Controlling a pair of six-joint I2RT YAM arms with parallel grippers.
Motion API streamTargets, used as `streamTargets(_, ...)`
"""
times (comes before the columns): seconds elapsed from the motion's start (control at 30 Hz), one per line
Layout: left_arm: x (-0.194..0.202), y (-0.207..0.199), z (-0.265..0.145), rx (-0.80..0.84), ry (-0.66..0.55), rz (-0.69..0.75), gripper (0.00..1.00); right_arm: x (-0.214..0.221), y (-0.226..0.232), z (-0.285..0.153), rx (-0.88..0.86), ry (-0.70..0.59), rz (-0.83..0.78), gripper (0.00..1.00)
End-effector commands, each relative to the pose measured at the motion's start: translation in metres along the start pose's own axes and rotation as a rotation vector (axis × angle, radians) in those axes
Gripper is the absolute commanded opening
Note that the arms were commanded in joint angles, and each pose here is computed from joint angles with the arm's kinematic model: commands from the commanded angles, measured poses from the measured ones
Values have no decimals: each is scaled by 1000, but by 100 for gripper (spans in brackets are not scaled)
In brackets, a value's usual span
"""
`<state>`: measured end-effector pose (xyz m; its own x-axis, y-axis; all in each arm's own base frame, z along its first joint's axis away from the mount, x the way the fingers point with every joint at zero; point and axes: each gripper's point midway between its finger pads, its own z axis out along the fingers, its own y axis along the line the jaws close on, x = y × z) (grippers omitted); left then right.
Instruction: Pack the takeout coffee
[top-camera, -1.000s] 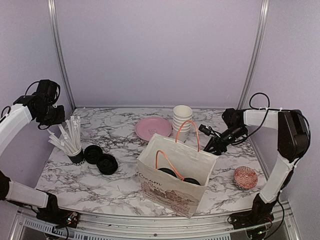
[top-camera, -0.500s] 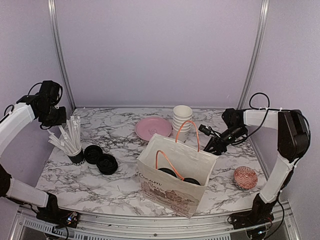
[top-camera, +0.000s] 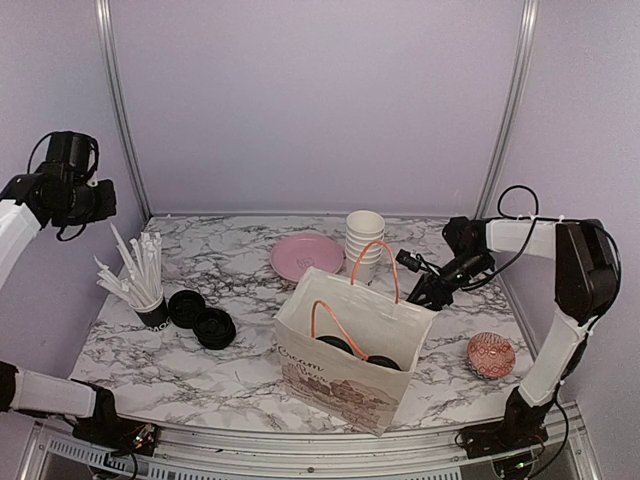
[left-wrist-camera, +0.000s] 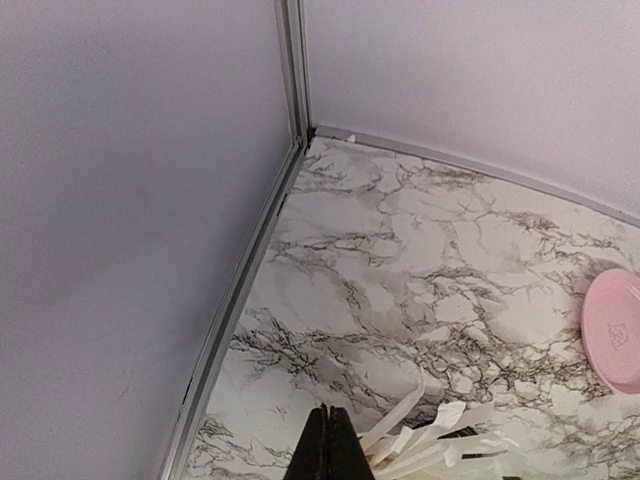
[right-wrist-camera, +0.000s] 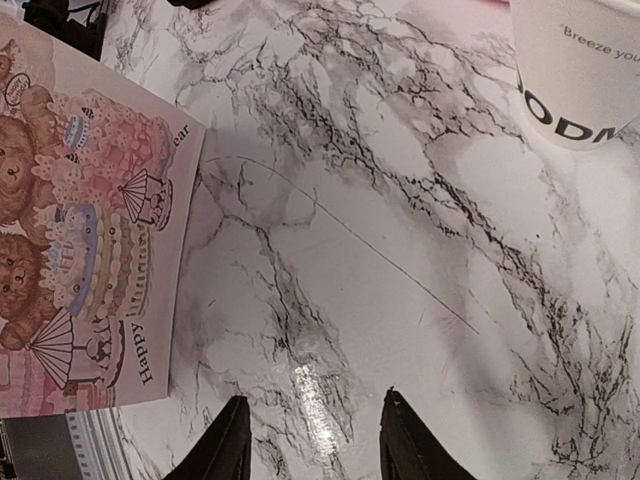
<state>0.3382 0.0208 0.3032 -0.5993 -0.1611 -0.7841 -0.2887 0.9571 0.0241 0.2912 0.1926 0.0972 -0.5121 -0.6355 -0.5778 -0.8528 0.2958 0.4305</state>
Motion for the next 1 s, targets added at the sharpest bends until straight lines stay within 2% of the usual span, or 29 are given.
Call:
streamTargets(0.0, -26, 6, -44, 36, -83, -14, 0, 2, 1, 7, -9, 19, -2, 42)
streamTargets(0.23, -68, 1, -110, 167, -237, -63, 0, 4, 3, 12, -18, 38, -3, 42)
streamTargets(0.57, -115, -76, -237, 829, -457, -69, 0, 5, 4, 17, -22, 59, -7, 42)
streamTargets(0.77, -109, -131, -271, 1212, -398, -71, 0, 5, 4, 17, -16, 60, -7, 41)
streamTargets(0.97, -81, -186, -286, 1374, -282, -10, 0, 7, 3, 18, -16, 68, -4, 41)
